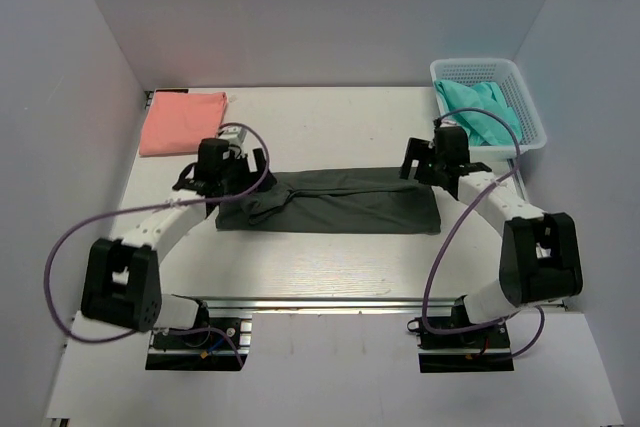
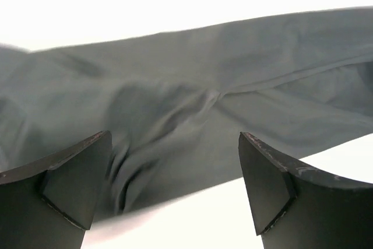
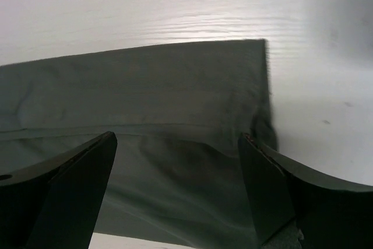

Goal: Fold and stack the t-shirts
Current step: Fold the other side of the tshirt into a rectangle

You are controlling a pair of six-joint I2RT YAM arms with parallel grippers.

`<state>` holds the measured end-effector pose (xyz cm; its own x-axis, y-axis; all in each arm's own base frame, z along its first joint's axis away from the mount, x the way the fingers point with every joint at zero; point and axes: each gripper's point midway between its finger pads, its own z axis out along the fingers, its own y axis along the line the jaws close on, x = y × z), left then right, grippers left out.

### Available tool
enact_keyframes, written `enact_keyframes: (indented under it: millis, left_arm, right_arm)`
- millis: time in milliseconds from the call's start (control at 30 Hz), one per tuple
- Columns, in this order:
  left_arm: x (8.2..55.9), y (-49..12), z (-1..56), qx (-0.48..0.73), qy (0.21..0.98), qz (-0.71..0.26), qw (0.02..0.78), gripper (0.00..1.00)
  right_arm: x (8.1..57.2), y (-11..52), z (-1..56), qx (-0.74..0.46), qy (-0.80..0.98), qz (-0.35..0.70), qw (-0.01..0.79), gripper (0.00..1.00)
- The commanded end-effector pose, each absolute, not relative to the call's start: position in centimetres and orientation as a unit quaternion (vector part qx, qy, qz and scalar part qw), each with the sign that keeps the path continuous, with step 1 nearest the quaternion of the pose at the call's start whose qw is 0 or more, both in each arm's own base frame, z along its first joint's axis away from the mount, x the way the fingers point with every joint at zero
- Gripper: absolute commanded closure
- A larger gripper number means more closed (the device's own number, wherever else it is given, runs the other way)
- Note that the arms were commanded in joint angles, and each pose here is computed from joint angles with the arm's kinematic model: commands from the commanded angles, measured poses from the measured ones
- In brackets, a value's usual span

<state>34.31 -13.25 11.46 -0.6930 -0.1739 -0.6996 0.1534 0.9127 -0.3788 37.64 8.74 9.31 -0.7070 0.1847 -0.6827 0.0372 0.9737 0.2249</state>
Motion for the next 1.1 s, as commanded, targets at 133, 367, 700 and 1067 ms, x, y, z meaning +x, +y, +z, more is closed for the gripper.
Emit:
enact_keyframes:
  millis: [133, 367, 700, 1067]
  left_arm:
    - [37.3, -19.2, 9.3, 0.111, 0.894, -0.271, 0.339, 0.01]
    - [34.7, -21.4, 5.8, 0.148, 0.905, -0.287, 0.277, 0.01]
    - [29.2, -23.0, 5.6, 0.197, 0.904, -0.312, 0.216, 0.01]
    - [27.7, -23.6, 5.0, 0.198, 0.908, -0.302, 0.213, 0.01]
  right_arm:
    - [41.3, 13.7, 9.7, -0.036, 0.91, 0.169, 0.376, 0.1]
    - [39.3, 14.6, 5.9, -0.031, 0.933, 0.183, 0.309, 0.1]
    - [32.7, 13.2, 3.8, -0.003, 0.955, 0.18, 0.236, 0.1]
    - [33.7, 12.5, 5.5, 0.004, 0.947, 0.167, 0.275, 0.1]
